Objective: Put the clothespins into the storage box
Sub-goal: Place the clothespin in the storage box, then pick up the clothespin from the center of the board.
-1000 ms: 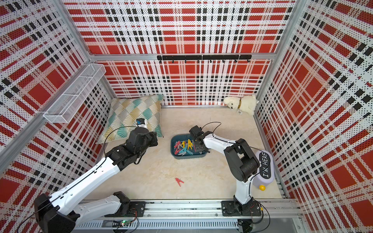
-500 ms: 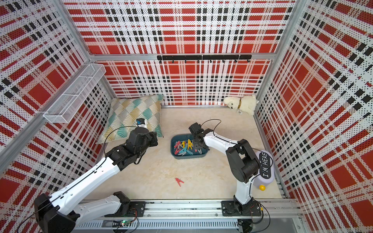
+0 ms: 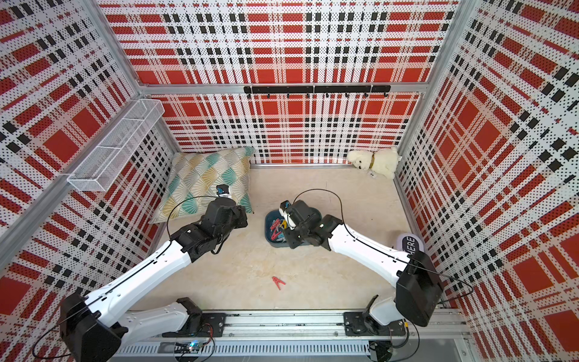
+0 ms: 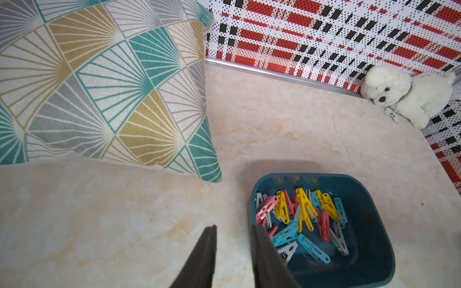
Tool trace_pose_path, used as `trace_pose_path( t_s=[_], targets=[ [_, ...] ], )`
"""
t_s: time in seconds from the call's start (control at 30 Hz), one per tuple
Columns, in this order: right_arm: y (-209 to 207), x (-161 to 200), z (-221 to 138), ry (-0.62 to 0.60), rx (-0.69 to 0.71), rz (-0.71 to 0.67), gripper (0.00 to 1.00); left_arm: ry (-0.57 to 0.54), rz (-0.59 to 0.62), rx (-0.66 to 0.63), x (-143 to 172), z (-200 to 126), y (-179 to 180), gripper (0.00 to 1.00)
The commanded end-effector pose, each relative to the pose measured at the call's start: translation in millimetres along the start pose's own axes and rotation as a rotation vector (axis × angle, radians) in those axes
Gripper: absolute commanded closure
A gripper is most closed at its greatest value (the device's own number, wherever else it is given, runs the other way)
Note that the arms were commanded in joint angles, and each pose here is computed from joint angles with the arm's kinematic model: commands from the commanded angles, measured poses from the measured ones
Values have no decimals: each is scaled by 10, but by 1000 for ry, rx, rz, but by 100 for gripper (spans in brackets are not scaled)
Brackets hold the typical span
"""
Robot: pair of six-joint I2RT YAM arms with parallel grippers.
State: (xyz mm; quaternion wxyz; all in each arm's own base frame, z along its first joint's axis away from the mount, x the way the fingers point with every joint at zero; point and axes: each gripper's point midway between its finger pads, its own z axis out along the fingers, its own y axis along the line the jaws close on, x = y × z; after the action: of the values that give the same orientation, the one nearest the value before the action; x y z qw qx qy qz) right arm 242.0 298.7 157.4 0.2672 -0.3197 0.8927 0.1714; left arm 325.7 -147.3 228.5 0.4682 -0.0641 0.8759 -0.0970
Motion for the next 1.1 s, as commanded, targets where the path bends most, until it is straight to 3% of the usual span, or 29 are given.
trace_pose_path(
  t_s=[0.0, 0.23, 0.37, 0.5, 1.07],
  targets=[
    [257, 308, 11, 54, -61, -100, 63, -19, -11, 11, -114, 0, -33, 70],
    [494, 794, 120, 127, -55, -180, 62, -36, -51, -29, -191, 6, 173, 70],
    [598, 939, 233, 138, -63, -179, 62, -38, -138, -63, -202, 50, 404, 70],
    [650, 1077, 397, 173, -49, -194, 62, -16, -216, -19, -145, 130, 504, 70],
    [714, 1333, 736, 263, -13, -261, 69, -11, -207, -17, -189, 101, 491, 70]
  ],
)
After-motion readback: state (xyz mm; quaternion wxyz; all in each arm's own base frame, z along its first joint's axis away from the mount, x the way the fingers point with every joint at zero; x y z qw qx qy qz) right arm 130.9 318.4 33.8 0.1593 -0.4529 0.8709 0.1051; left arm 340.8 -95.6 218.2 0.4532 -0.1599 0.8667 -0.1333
